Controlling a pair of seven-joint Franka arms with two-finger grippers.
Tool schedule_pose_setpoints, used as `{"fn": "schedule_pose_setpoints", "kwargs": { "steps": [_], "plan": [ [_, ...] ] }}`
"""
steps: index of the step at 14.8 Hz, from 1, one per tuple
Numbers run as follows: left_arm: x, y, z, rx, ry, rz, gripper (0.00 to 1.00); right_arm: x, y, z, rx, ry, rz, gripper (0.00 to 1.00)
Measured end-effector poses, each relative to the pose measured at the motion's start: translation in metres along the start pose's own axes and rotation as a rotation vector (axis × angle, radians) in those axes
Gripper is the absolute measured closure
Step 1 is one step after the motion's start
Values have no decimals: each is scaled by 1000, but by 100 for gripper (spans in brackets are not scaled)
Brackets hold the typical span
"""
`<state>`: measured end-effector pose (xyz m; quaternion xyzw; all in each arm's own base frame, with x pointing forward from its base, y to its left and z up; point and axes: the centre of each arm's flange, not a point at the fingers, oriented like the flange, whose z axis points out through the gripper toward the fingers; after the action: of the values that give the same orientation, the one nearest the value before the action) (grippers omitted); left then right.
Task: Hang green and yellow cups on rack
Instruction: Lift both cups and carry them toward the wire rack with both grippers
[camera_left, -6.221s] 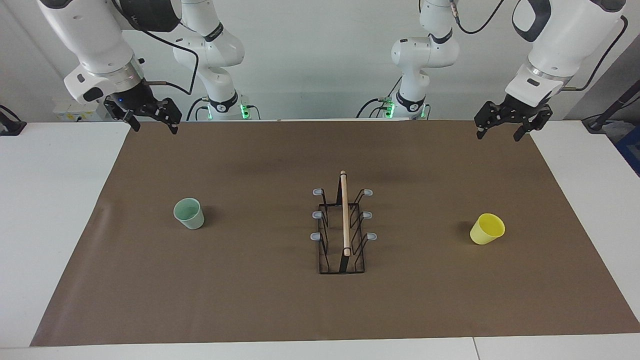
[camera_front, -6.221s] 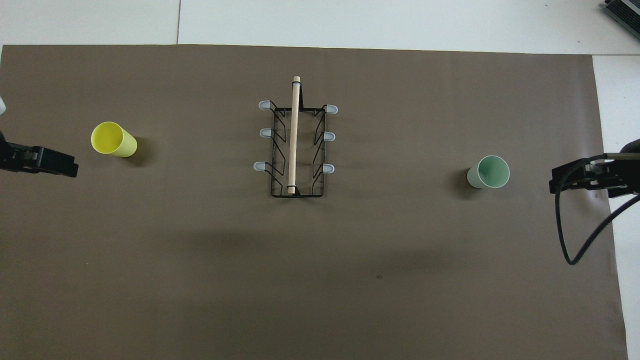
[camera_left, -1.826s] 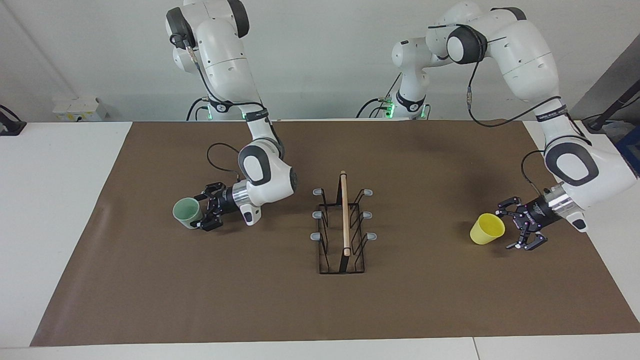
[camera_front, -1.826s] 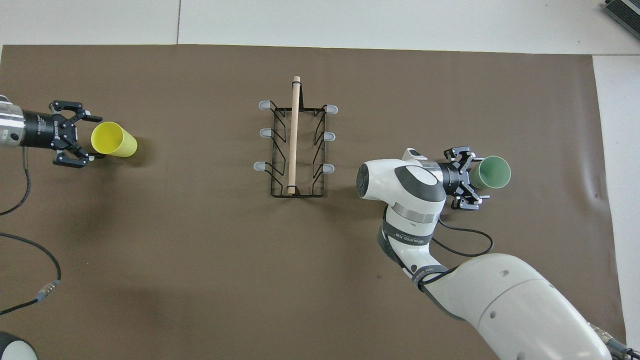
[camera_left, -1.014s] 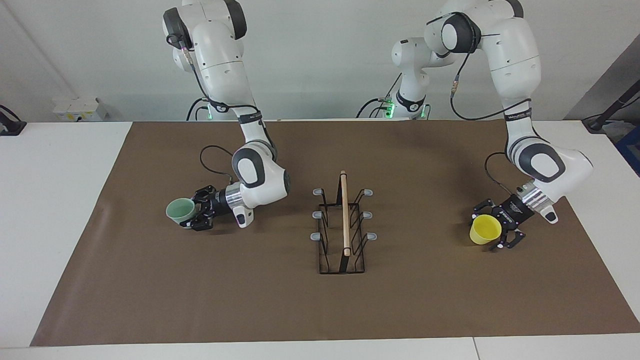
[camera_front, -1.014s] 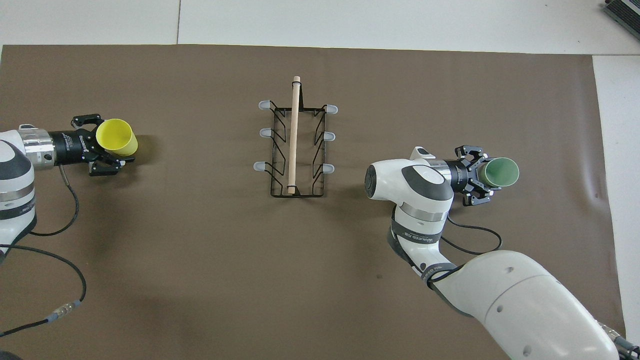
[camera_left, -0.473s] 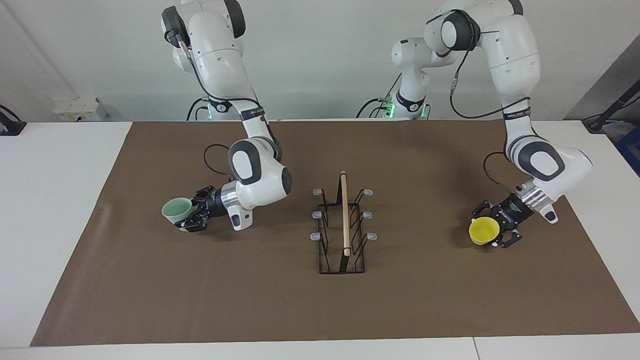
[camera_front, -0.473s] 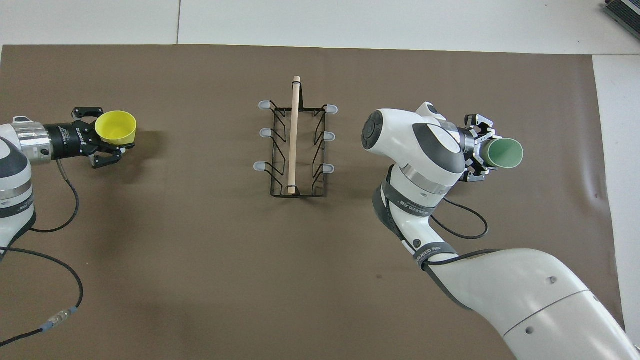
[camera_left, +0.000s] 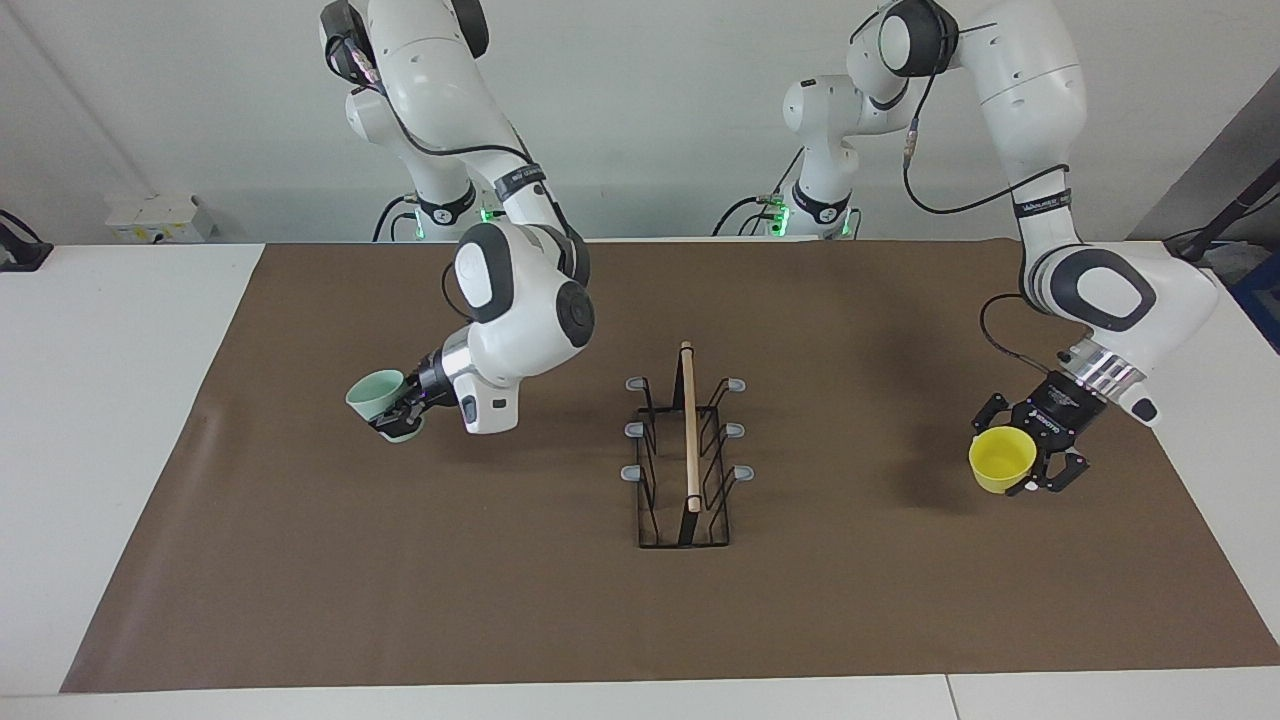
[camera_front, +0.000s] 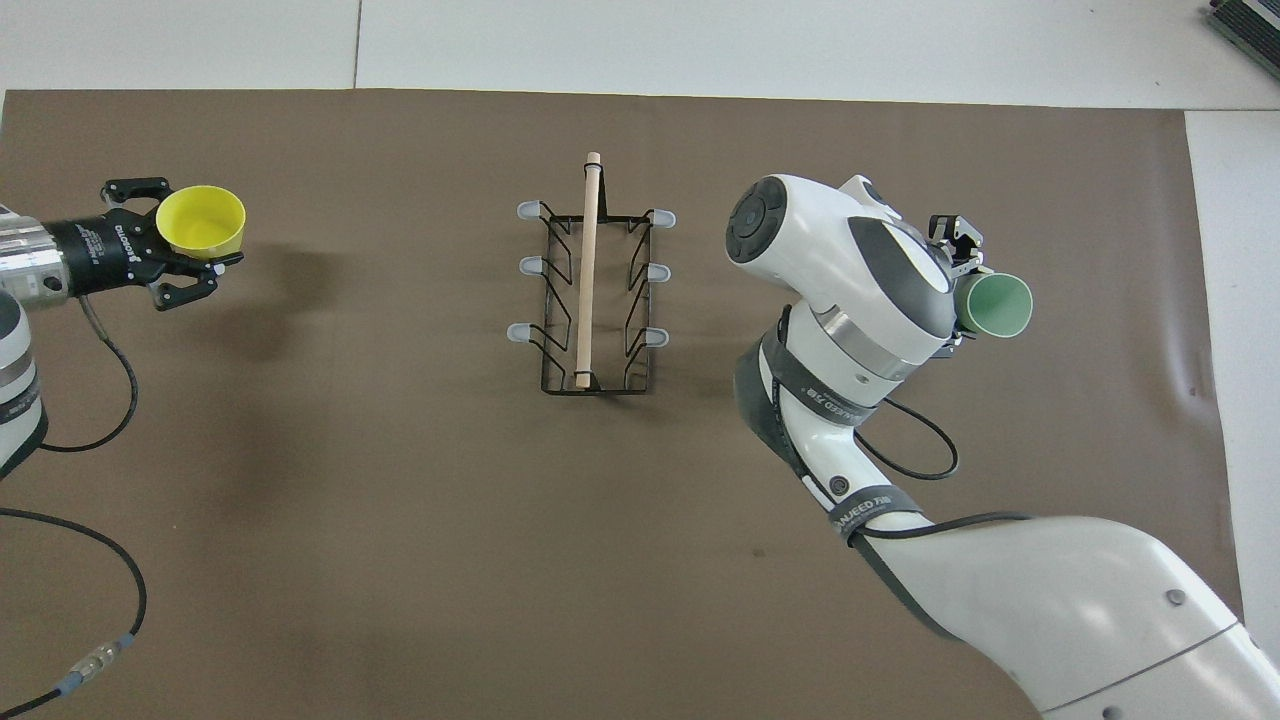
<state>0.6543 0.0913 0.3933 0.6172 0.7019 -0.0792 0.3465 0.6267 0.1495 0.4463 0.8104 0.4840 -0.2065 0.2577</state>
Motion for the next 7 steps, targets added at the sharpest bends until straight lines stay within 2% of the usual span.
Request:
{"fn": "schedule_pose_setpoints", "kwargs": {
  "steps": [5,7],
  "plan": [
    [-63,2,-22,78,131,257,34,-37,7,-39,114,256,80,33],
    [-96,-2,-21,124,198,342,34,-51,13,-46,145,330,112,33]
  ]
}}
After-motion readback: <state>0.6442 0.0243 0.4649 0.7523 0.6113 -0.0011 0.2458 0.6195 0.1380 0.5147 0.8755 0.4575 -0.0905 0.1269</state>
